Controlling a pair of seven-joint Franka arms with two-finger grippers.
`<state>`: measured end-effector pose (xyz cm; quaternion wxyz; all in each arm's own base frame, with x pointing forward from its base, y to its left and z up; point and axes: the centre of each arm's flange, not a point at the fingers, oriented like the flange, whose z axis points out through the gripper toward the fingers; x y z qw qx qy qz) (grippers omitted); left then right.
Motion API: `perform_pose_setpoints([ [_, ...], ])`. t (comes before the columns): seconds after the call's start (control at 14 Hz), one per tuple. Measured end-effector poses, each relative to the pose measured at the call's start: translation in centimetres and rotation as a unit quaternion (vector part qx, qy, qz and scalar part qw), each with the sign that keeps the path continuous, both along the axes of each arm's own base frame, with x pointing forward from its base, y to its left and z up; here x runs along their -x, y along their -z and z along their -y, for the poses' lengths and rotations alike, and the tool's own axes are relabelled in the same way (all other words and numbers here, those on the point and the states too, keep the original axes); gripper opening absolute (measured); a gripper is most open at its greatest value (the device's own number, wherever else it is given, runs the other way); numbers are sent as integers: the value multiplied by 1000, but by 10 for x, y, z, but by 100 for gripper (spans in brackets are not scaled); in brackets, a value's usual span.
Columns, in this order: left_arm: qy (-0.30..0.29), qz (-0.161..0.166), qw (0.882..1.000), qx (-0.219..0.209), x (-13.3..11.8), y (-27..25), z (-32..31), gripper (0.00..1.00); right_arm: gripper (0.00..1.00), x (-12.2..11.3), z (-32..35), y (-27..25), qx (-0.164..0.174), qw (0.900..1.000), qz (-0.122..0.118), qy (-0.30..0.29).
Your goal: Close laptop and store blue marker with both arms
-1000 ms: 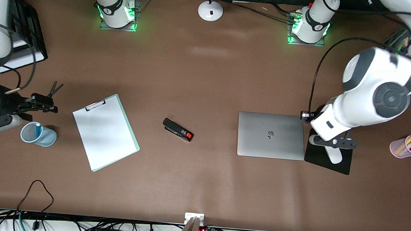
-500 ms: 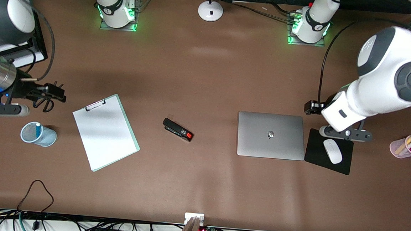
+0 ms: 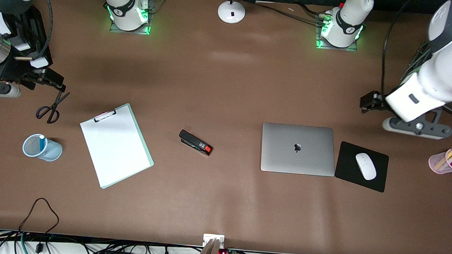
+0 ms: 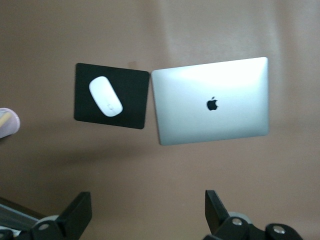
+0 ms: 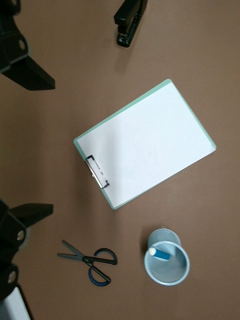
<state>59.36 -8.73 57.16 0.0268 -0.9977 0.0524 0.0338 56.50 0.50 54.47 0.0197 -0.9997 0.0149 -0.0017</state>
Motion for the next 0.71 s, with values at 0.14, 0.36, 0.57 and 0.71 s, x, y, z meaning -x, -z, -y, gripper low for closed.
perform_pose_setpoints([
  [0.14, -9, 41, 999, -4, 10, 3, -17, 100, 100, 6, 0, -7, -1, 1000, 4, 0],
  [0.36, -13, 56, 998, -9, 30, 6, -30, 100, 100, 14, 4, -29, 5, 1000, 21, 0],
  [0.57, -9, 41, 999, -12, 39, 9, -26, 100, 100, 18, 9, -48, 24, 999, 33, -2],
  [0.71, -10, 35, 999, -13, 40, 11, -26, 100, 100, 18, 12, -51, 26, 999, 35, 0],
])
